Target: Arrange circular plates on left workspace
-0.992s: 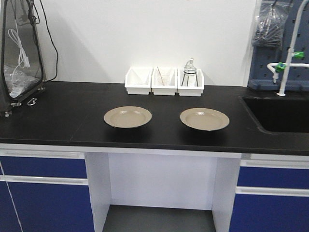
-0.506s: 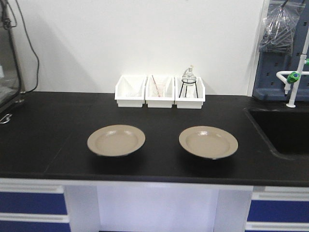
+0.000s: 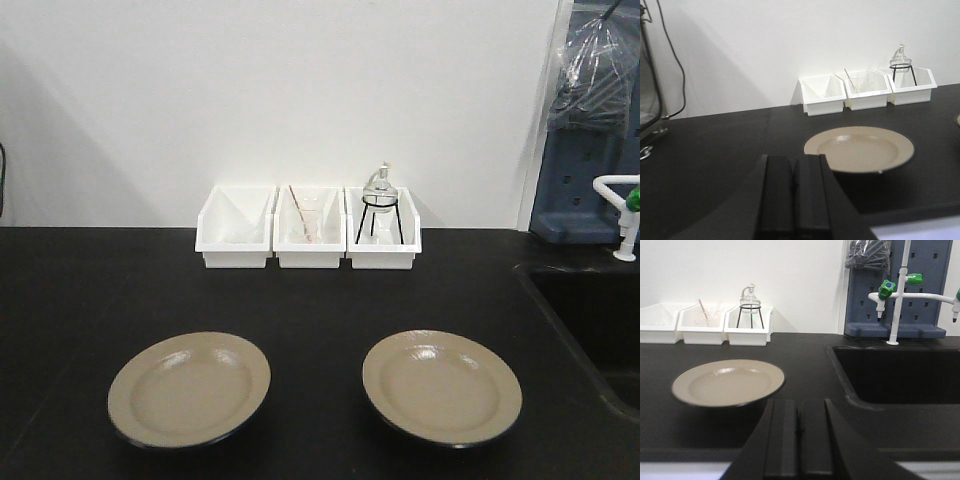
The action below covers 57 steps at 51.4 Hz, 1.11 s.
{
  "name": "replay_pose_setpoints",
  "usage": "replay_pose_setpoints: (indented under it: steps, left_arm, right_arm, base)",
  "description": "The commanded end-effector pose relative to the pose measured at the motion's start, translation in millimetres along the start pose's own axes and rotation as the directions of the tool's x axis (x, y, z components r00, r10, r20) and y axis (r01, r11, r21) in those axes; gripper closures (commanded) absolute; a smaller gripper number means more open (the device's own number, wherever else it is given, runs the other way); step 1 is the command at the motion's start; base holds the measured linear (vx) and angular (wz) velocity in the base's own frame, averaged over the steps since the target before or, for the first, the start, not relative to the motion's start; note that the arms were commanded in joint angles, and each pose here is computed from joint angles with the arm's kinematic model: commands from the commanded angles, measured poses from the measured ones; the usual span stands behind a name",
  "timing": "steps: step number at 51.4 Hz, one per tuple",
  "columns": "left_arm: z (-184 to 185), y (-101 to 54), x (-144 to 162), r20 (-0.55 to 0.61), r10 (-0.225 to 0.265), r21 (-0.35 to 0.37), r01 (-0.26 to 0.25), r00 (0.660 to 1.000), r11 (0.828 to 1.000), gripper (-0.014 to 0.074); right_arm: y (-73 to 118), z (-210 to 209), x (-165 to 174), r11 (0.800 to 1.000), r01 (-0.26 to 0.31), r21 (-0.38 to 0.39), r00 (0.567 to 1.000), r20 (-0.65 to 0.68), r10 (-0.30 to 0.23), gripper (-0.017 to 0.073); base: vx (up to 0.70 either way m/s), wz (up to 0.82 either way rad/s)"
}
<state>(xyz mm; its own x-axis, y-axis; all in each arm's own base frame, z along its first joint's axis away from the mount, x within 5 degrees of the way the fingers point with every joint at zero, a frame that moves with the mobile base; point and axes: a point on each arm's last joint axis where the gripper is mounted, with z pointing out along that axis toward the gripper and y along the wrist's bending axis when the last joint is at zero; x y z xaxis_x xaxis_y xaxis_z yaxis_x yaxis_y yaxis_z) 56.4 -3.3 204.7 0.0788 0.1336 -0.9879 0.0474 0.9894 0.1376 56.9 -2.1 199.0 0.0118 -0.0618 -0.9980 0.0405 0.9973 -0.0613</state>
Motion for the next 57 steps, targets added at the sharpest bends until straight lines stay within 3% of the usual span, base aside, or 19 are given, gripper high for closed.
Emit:
replay_pose_setpoints:
  steps: [1, 26, 57]
  left_arm:
    - [-0.9, -0.1, -1.8, 0.077, -0.010, -0.004, 0.011, 0.997, 1.000, 0.0594]
    - [-0.9, -0.1, -1.8, 0.077, -0.010, -0.004, 0.011, 0.997, 1.000, 0.0594]
    - [-0.9, -0.1, -1.8, 0.077, -0.010, -0.004, 0.011, 0.997, 1.000, 0.0594]
  right_arm:
    - [-0.7, -0.5, -0.6, 1.000, 0.016, 0.015, 0.997, 0.070, -0.017, 0.0561]
    - [-0.7, -0.5, -0.6, 1.000, 0.016, 0.015, 0.997, 0.070, -0.017, 0.0561]
    - [-0.7, -0.5, -0.6, 1.000, 0.016, 0.015, 0.997, 0.070, -0.017, 0.0561]
  base:
    - [0.45, -0.10]
    - [0.36, -0.03]
    - [0.08, -0.02]
